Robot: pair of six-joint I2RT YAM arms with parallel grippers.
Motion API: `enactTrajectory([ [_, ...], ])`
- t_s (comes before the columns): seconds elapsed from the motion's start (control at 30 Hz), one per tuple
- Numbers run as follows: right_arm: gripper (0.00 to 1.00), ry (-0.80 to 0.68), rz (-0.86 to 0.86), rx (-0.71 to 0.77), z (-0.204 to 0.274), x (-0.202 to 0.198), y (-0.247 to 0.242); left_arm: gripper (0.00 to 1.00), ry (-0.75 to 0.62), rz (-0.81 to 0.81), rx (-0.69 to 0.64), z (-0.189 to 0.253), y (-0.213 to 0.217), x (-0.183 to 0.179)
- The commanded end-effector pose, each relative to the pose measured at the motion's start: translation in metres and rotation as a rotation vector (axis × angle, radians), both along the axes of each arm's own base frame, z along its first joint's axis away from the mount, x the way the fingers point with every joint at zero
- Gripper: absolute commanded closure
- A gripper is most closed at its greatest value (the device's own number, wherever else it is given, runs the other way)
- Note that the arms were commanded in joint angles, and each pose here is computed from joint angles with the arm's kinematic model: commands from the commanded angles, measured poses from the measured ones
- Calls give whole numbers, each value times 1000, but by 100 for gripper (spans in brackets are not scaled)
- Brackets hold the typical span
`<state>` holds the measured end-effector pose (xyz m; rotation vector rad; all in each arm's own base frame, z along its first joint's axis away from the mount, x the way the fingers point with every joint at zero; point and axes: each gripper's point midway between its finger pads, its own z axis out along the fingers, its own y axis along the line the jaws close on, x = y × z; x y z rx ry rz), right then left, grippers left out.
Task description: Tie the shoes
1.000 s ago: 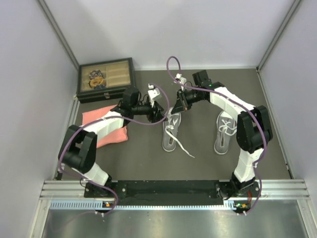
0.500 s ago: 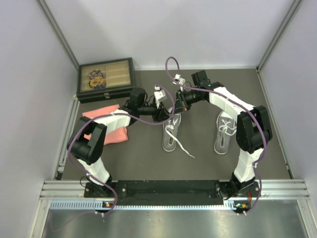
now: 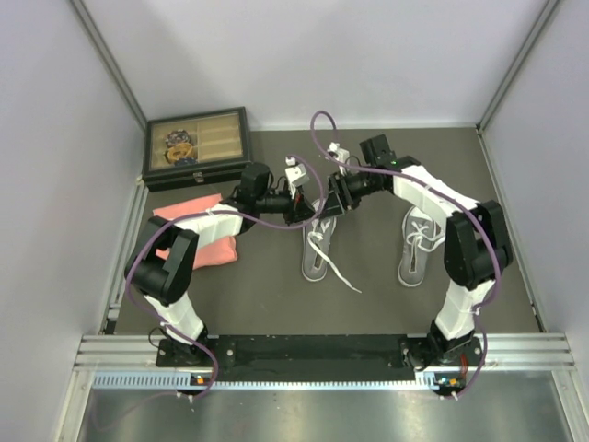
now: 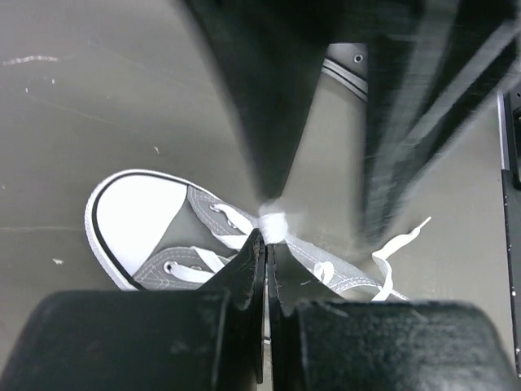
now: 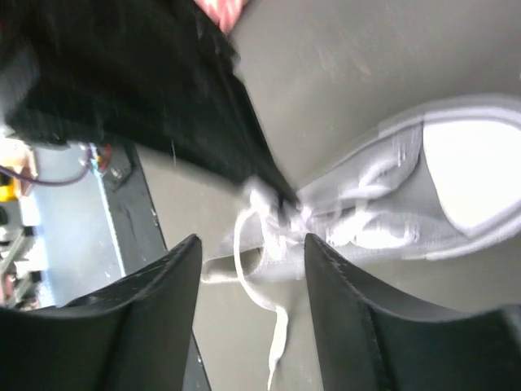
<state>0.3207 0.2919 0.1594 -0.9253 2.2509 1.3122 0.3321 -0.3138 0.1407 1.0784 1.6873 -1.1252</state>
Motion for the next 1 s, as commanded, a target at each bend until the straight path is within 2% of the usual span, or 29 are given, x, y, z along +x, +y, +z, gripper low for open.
enactTrajectory([
  [0.0, 45, -152, -1, -45, 9, -19, -31, 100, 12, 47, -14, 4, 5, 5],
  [0.03, 45, -190, 3, -58, 12, -25, -36, 100, 23, 50, -11, 1, 5, 4],
  [0.2, 44, -197, 38, -152, -26, -57, -52, 100, 69, 64, -6, -5, 7, 1],
  [0.33, 44, -144, 40, -162, -50, -77, -46, 100, 118, 82, -9, -9, 7, 2],
  [0.63, 47, -117, 98, -70, -66, -86, -22, 100, 162, 90, -12, -16, 9, 4],
  [0.83, 48, -123, 130, -80, -84, -91, -17, 100, 182, 96, -20, -18, 10, 7],
  [0.97, 53, -129, 136, -65, -90, -94, -15, 100, 193, 96, -22, -19, 10, 5],
])
